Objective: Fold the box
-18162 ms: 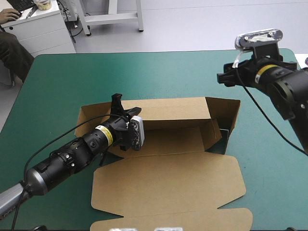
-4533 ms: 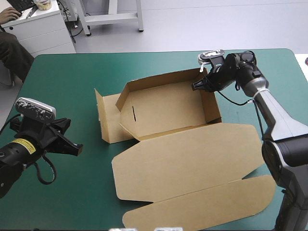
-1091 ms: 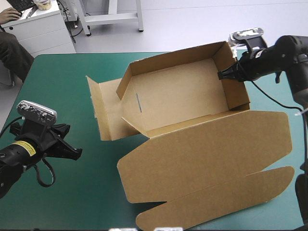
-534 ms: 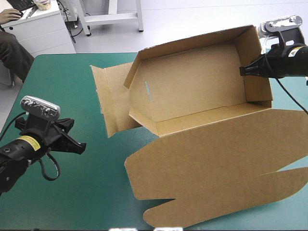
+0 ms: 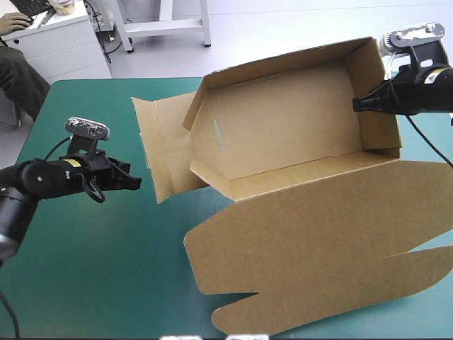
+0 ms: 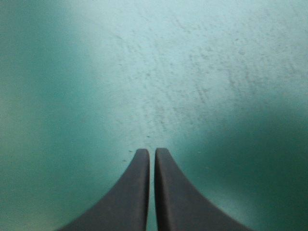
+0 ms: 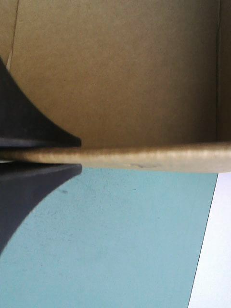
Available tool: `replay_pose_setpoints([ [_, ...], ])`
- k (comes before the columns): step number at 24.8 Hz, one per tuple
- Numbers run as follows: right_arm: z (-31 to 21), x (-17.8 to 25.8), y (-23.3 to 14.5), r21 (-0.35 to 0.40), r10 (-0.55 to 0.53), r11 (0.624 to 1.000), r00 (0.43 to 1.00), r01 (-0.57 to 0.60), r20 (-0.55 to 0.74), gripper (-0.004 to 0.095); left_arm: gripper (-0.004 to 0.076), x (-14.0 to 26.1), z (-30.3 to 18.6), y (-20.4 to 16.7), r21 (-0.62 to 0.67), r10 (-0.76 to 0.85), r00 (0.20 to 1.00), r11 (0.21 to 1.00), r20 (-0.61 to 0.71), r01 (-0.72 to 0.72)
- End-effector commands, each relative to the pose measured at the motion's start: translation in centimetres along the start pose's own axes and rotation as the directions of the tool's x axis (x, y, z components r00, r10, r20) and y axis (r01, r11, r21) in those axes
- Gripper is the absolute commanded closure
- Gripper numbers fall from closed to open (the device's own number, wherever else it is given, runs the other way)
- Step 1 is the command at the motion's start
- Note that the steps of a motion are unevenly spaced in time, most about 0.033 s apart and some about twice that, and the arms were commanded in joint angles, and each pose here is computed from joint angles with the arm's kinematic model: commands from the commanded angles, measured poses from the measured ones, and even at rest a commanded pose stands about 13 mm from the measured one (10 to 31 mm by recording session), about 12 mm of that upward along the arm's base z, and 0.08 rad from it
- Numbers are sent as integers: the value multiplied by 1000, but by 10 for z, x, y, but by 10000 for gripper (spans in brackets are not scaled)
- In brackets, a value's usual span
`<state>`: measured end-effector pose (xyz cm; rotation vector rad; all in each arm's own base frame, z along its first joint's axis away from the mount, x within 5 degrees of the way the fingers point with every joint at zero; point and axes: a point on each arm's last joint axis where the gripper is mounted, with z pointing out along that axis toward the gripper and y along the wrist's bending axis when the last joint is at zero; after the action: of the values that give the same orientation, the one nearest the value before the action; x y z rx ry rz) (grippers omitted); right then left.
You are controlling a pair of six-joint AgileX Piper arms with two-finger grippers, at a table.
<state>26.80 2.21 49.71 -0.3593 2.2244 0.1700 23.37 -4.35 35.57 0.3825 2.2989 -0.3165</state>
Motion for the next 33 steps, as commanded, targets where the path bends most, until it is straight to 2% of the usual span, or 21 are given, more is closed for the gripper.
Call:
replay_pose_setpoints([
  [1, -25, -4, 8, -24, 4, 1000, 998, -3, 70, 928, 708, -15, 13, 21, 277, -152, 986, 952, 72, 127],
  [2, -24, -4, 7, -25, 5, 1000, 998, -3, 68, 928, 708, -15, 19, 26, 346, -183, 981, 926, 59, 152],
  [4, -19, -5, 7, -43, 13, 999, 998, -11, 62, 928, 708, -16, 43, 34, 519, -295, 955, 817, 5, 250],
  [7, -12, -6, 8, -79, 25, 997, 998, -21, 55, 928, 707, -19, 58, 35, 650, -368, 929, 700, -24, 294],
  [8, -9, -6, 7, -80, 26, 997, 998, -22, 48, 928, 685, -21, 59, 33, 721, -384, 923, 633, -23, 281],
  [9, -6, -7, 7, -83, 26, 996, 999, -22, 44, 928, 655, -22, 61, 32, 731, -390, 921, 622, -21, 280],
  [11, -2, -7, 6, -86, 29, 996, 999, -26, 35, 928, 503, -23, 62, 27, 739, -380, 925, 616, -26, 274],
  [12, 2, -7, 6, -101, 38, 994, 999, -35, 29, 928, 353, -23, 62, 23, 744, -371, 928, 612, -28, 267],
  [13, 6, -8, 6, -110, 44, 993, 999, -41, 24, 928, 282, -24, 63, 20, 750, -369, 929, 606, -30, 265],
  [14, 6, -8, 6, -114, 46, 993, 999, -43, 24, 928, 225, -24, 64, 17, 756, -362, 931, 600, -34, 261],
  [16, 9, -8, 5, -113, 47, 993, 999, -45, 17, 927, 167, -25, 64, 11, 768, -357, 933, 588, -38, 256],
  [21, 14, -9, 1, -85, 51, 995, 998, -49, 26, 925, 167, -29, 61, 0, 791, -356, 934, 563, -29, 239],
  [26, 15, -11, -5, -14, 61, 998, 997, -61, 45, 922, 167, -35, 43, -7, 806, -356, 934, 560, 26, 192],
  [33, 16, -15, -1, -13, 63, 998, 995, -63, 78, 922, 167, -45, 16, -18, 836, -383, 915, 539, 128, 109],
])
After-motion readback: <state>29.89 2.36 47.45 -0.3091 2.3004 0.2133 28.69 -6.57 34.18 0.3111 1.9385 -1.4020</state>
